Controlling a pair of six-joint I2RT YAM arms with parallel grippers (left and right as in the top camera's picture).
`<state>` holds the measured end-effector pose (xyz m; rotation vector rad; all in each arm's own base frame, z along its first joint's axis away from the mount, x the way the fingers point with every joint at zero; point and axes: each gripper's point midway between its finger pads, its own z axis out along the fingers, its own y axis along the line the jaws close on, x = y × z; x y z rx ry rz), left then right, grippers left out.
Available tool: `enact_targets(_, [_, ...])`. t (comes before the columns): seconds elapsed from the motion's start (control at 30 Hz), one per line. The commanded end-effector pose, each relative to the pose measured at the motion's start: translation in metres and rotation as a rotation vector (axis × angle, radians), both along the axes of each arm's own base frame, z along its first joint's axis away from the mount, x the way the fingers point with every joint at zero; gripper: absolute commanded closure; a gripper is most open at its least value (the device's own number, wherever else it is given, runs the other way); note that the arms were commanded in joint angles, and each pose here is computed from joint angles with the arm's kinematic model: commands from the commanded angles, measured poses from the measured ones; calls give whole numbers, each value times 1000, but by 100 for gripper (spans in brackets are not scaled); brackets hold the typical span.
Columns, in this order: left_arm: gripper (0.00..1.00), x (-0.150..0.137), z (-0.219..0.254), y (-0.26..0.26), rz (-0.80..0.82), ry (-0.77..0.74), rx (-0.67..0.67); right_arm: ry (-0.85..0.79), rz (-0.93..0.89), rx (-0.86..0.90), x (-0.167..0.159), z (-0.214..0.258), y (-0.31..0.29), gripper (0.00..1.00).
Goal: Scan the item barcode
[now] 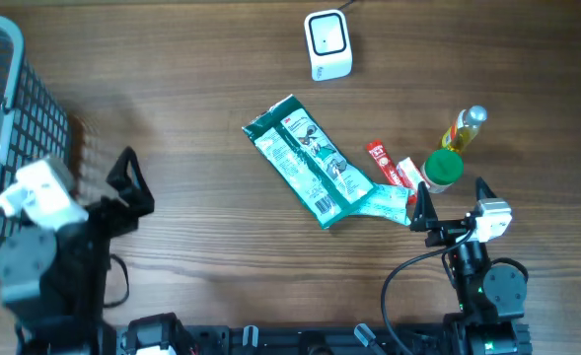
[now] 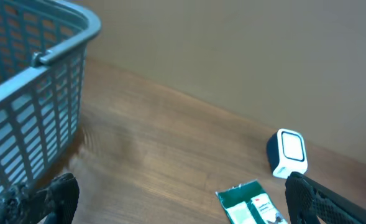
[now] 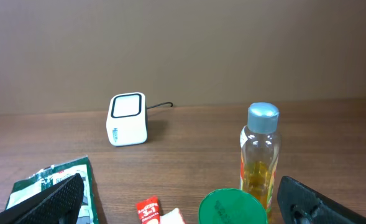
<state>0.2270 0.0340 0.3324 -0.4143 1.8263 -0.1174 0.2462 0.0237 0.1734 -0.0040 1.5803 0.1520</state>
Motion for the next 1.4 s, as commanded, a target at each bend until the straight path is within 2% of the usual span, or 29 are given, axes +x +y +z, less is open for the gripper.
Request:
enact_targets(0.0, [0,-18,-10,-6,-15,-36,17,-10,11,18,-1,3,1,1])
enact_targets(0.17, [0,-38,-41,-9,-15,-58,21,-10,11,18,-1,3,1,0])
enact_targets(0.3, [0,-49,-88,-12,-24,1,19,-10,11,18,-1,3,1,0])
enact_targets(0.4, [0,-43,-72,-22,-78,-149,33,-10,11,18,-1,3,1,0])
enact_targets(0.47, [0,-35,-40,-31,-129,-350,52,-10,11,18,-1,3,1,0])
enact_targets(0.57, [0,-28,-8,-41,-179,-564,67,-10,11,17,-1,3,1,0])
enact_targets(0.63, [0,-25,0,-46,-201,-666,67,-10,11,18,-1,3,1,0])
enact_targets(0.73, [0,-17,-13,-48,-209,-735,40,-10,11,17,-1,3,1,0])
enact_targets(0.87, [0,1,-61,-41,-182,-648,-57,-10,11,17,-1,3,1,0])
enact_targets(0.97, [0,10,-91,-39,-170,-579,-68,-10,11,17,-1,3,1,0])
enact_targets(1.2, [0,19,-172,-34,-129,-247,-89,-10,11,18,-1,3,1,0])
enact_targets(1.27, [0,19,-175,-32,-140,-230,-11,-10,11,18,-1,3,1,0])
enact_targets(1.37, [0,18,-174,-45,-246,-230,134,-10,11,18,-1,3,1,0])
